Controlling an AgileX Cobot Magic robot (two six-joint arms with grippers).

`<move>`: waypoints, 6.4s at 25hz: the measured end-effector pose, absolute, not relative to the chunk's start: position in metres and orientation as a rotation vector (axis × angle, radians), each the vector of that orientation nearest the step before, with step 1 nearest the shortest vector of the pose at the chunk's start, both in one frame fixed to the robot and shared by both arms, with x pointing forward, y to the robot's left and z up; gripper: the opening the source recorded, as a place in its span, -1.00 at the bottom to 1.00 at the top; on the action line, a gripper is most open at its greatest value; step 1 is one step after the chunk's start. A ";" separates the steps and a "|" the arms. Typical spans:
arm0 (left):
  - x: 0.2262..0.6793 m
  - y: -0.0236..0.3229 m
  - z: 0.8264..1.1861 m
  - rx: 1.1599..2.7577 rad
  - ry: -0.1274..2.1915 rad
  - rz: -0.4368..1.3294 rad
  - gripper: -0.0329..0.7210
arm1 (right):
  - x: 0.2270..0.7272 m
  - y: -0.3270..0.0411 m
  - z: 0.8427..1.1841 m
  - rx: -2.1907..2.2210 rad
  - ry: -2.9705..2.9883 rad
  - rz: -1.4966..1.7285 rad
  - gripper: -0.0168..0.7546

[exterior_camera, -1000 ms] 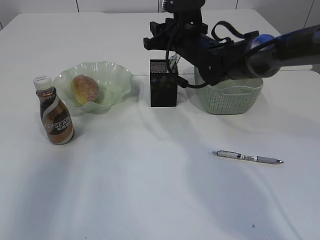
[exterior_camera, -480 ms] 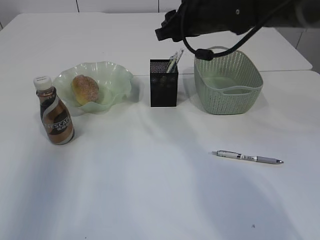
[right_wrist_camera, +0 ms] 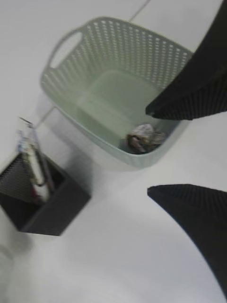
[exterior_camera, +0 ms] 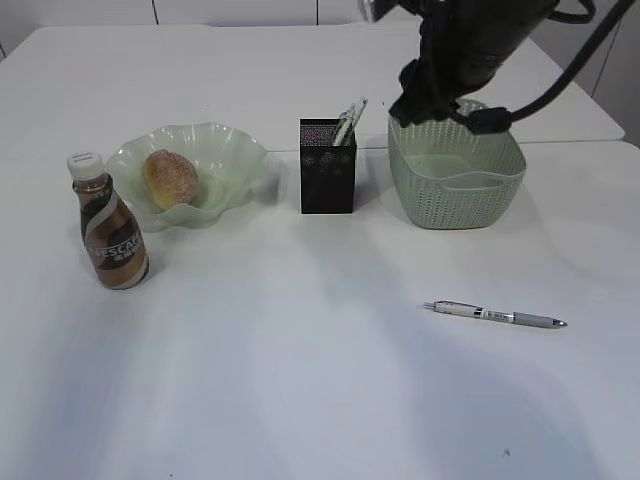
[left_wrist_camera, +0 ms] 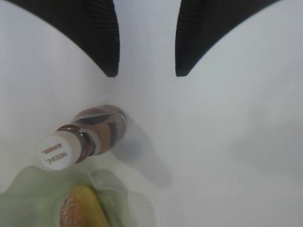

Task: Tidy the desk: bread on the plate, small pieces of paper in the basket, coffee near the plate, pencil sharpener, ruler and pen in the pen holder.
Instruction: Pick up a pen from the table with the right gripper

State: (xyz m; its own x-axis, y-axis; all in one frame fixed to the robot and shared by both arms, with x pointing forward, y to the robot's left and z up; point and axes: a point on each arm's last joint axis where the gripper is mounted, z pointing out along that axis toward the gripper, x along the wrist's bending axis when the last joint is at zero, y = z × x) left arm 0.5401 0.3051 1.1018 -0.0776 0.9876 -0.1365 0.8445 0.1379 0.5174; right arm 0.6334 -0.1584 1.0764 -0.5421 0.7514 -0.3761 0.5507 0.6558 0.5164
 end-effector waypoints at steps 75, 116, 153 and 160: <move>0.542 0.303 1.102 1.726 1.965 0.402 -0.18 | 0.548 -0.214 1.061 0.449 2.980 0.142 -0.26; 0.539 0.301 1.091 1.772 1.963 0.347 -0.18 | 0.610 -0.215 0.944 0.303 3.087 0.197 -0.03; 0.538 0.301 1.089 1.774 1.961 0.345 -0.18 | 0.628 -0.215 0.914 0.335 3.081 0.254 -0.03; 0.538 0.301 1.089 1.774 1.961 0.345 -0.18 | 0.628 -0.214 0.910 0.353 3.091 0.272 -0.04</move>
